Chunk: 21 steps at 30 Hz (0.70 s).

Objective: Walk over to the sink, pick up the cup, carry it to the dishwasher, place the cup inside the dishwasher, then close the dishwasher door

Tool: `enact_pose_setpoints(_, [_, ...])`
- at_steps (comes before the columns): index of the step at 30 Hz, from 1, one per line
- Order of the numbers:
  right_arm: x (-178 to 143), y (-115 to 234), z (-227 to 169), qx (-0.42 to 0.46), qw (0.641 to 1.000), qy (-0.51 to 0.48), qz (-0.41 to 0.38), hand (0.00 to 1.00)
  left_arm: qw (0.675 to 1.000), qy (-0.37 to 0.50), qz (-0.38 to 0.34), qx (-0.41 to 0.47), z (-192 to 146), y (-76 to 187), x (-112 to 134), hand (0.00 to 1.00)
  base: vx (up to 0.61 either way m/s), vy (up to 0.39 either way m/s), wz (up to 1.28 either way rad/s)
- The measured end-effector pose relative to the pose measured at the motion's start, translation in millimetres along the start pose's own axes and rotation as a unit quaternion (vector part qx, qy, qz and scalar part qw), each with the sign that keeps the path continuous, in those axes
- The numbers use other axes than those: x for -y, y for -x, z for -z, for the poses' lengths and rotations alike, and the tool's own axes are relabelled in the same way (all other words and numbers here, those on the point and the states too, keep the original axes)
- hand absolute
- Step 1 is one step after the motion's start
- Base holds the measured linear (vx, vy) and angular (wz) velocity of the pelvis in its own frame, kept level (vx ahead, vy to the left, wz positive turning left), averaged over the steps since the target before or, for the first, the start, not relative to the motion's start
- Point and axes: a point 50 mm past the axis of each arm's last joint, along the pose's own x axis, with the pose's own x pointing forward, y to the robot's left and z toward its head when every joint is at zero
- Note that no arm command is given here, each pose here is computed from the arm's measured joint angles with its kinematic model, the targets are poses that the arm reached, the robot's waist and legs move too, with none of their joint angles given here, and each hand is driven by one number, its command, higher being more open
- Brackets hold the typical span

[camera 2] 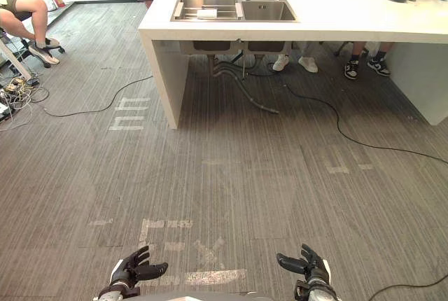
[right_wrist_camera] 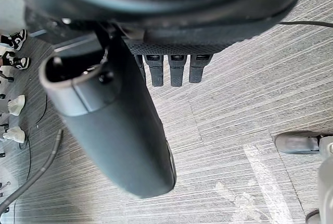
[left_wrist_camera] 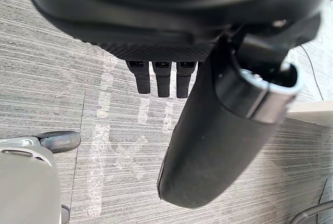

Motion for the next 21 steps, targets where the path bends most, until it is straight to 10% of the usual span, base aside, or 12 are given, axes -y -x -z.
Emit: enact_pose_setpoints(21, [6, -3, -17, 0.031, 1.000, -0.005, 0.004, 0.90, 0.999, 0.032, -0.033, -0.003, 6, 4, -16, 0.90, 0.00, -0.001, -0.02])
